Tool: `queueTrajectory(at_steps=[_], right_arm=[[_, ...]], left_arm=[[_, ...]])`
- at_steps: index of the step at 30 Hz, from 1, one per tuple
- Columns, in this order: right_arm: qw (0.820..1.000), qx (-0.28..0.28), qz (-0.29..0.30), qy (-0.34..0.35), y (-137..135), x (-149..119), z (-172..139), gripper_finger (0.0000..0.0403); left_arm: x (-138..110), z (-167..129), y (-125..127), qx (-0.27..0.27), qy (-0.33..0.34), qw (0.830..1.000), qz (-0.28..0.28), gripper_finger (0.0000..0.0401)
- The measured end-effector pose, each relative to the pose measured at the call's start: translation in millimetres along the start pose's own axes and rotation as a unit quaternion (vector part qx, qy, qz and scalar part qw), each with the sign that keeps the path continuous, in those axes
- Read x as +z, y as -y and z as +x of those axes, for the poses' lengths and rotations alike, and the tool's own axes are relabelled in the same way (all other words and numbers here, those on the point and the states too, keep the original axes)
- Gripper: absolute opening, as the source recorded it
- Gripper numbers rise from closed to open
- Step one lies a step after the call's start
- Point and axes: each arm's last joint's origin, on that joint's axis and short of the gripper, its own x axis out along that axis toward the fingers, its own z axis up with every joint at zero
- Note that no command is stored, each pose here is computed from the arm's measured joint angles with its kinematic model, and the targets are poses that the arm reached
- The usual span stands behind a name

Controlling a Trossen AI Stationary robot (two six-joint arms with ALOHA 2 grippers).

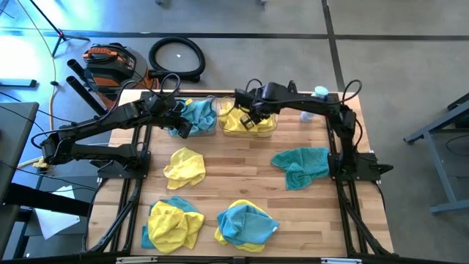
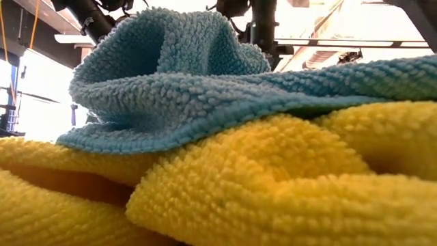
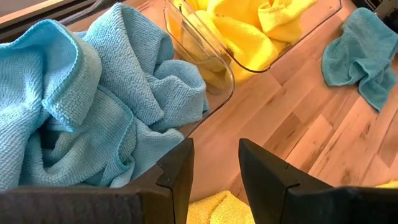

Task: Sort microfiber towel by color & place in baskets
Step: Put the blue towel into the left transparent bin

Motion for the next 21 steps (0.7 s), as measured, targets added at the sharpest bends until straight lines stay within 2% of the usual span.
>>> queueTrajectory(at_steps=[6, 9, 12, 16, 21], right_arm=[[0.999, 0.012, -0.041, -0.002, -15, -39, -1, 0.0015], [0.999, 0.038, -0.038, 0.006, -16, -66, 1, 0.0019], [0.997, 0.076, -0.026, 0.011, -6, -97, 0, 0.0021], [0.992, 0.123, 0.015, 0.033, 18, -139, -3, 0.0003], [0.983, 0.167, 0.064, 0.047, 51, -182, -8, 0.0006]], left_arm=[[0, 0, 1, -0.001, -0.001, 1.000, -0.021, 0.0117], [-2, 0, 3, -0.004, -0.007, 0.999, -0.041, 0.0117], [-7, 0, 12, -0.019, -0.016, 0.998, -0.051, 0.0117], [-16, -2, 28, -0.025, -0.018, 0.997, -0.075, 0.0117], [-27, -2, 52, -0.031, -0.018, 0.993, -0.114, 0.0117]])
